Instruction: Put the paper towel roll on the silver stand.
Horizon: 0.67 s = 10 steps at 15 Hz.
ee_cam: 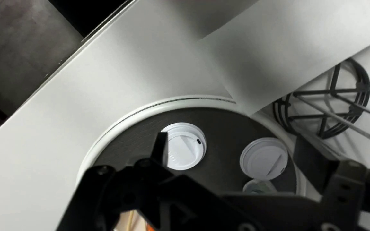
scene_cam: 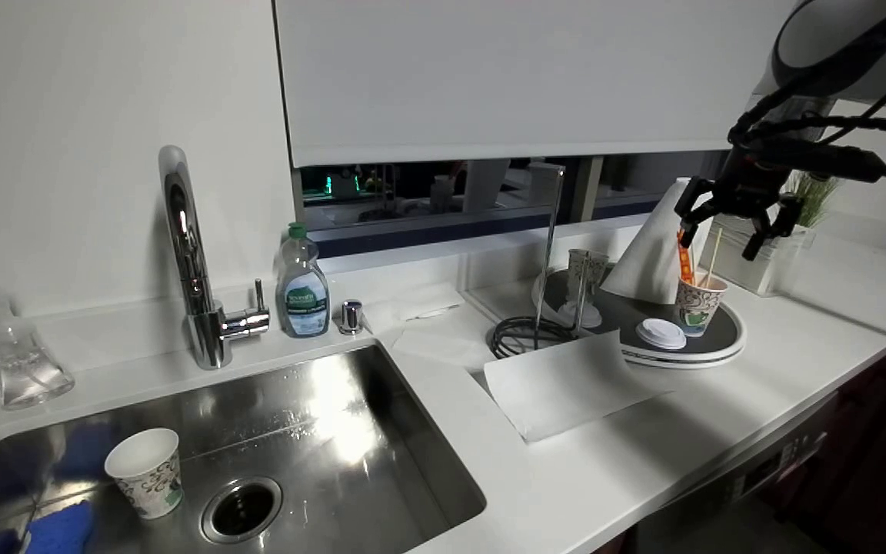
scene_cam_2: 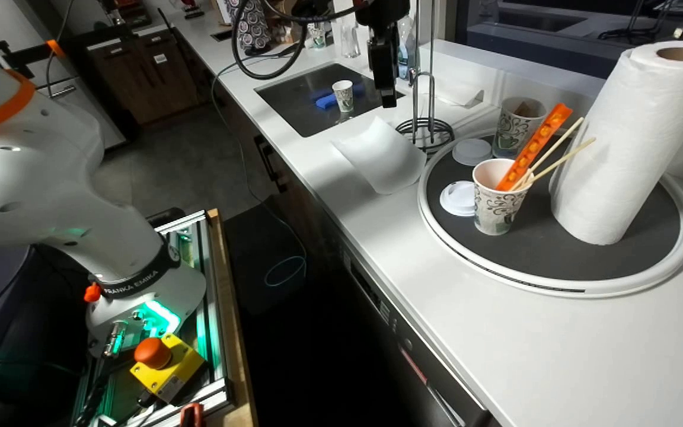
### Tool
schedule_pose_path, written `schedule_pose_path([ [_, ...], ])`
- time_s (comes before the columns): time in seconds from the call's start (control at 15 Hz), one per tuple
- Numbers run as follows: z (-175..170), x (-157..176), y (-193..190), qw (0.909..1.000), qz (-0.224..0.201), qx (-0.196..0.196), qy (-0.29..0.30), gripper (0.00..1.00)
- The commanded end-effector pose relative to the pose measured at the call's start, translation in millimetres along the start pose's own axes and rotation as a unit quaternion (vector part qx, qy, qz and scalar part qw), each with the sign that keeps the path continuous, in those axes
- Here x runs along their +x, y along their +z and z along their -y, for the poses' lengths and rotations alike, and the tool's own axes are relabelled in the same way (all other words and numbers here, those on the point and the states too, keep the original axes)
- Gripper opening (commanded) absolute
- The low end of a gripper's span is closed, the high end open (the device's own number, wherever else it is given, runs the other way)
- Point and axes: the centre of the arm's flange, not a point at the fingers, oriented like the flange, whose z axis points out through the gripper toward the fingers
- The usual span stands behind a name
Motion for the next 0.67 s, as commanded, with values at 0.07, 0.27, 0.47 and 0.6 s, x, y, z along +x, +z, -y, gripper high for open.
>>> schedule_pose_path([
  [0.07, -34.7, 58.6, -20.8, 0.9918, -0.033, 0.003, 0.124, 1.00],
  [0.27, -68.3, 90.9, -32.9, 0.9777, -0.059, 0.001, 0.202, 1.00],
  [0.47, -98.7, 120.5, -52.0, 0.9567, -0.090, -0.003, 0.277, 1.00],
  [0.6, -103.2, 106.0, -51.9, 0.9626, -0.084, 0.000, 0.258, 1.00],
])
